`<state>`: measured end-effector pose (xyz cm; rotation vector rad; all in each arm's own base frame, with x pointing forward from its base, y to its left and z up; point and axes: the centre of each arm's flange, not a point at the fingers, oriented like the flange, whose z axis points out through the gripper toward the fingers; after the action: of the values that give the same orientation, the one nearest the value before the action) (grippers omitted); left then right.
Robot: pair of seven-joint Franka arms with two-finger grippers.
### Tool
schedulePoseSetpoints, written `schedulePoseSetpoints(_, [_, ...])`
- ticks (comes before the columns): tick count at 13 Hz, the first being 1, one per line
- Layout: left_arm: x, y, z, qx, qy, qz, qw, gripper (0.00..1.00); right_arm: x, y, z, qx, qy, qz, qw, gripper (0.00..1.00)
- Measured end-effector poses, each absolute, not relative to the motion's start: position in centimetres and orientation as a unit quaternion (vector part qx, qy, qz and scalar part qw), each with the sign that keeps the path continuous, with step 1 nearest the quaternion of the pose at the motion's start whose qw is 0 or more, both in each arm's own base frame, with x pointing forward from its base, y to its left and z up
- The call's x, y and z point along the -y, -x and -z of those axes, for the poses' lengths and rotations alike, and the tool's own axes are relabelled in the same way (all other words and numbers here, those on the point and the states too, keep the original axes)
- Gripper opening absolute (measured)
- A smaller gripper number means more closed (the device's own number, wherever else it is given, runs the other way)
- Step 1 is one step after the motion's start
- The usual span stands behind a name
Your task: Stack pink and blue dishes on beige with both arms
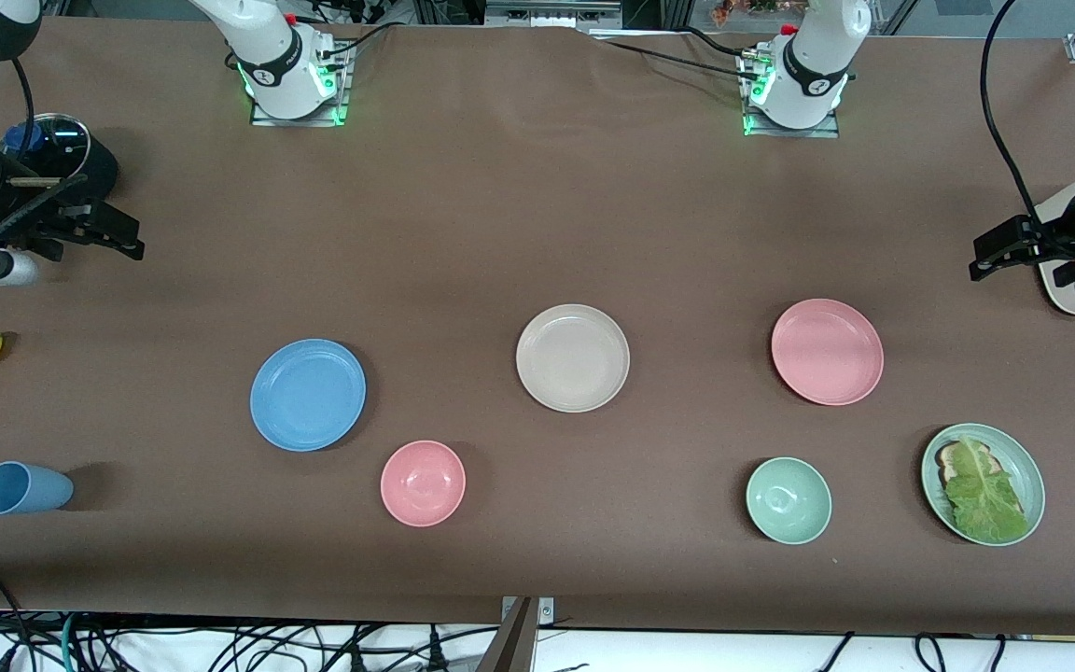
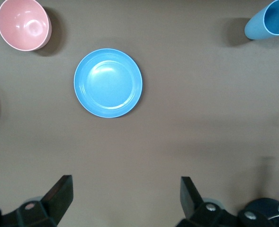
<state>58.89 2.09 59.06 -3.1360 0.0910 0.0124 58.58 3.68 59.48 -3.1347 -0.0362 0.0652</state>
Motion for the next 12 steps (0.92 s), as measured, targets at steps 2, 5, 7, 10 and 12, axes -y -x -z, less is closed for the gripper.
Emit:
schedulePoseSetpoints(2, [-2.09,-58.89,-59.06,-0.029,1.0,-0.004,0.002,1.0,-3.69,-58.59,-59.49,0.012,1.0,-0.02,0.003,1.0])
schedulePoseSetpoints(5, [-2.09,-58.89,-59.06,-0.029,1.0,-0.004,0.002,1.0,-3.69,-58.63,-59.52,0.012,1.0,-0.019,0.003,1.0])
schedulePoseSetpoints(7, [-2.07,-58.89,-59.06,-0.029,1.0,-0.004,0.002,1.0,-3.69,-58.7,-59.58,0.011,1.0,-0.015,0.003,1.0])
schedulePoseSetpoints(10, [-1.95,-58.89,-59.06,-0.03,1.0,-0.004,0.002,1.0,-3.7,-58.83,-59.69,0.011,1.0,-0.009,0.004,1.0])
schedulePoseSetpoints(12, [-1.95,-58.89,-59.06,-0.03,1.0,-0.004,0.002,1.0,-3.72,-58.86,-59.72,0.012,1.0,-0.008,0.004,1.0])
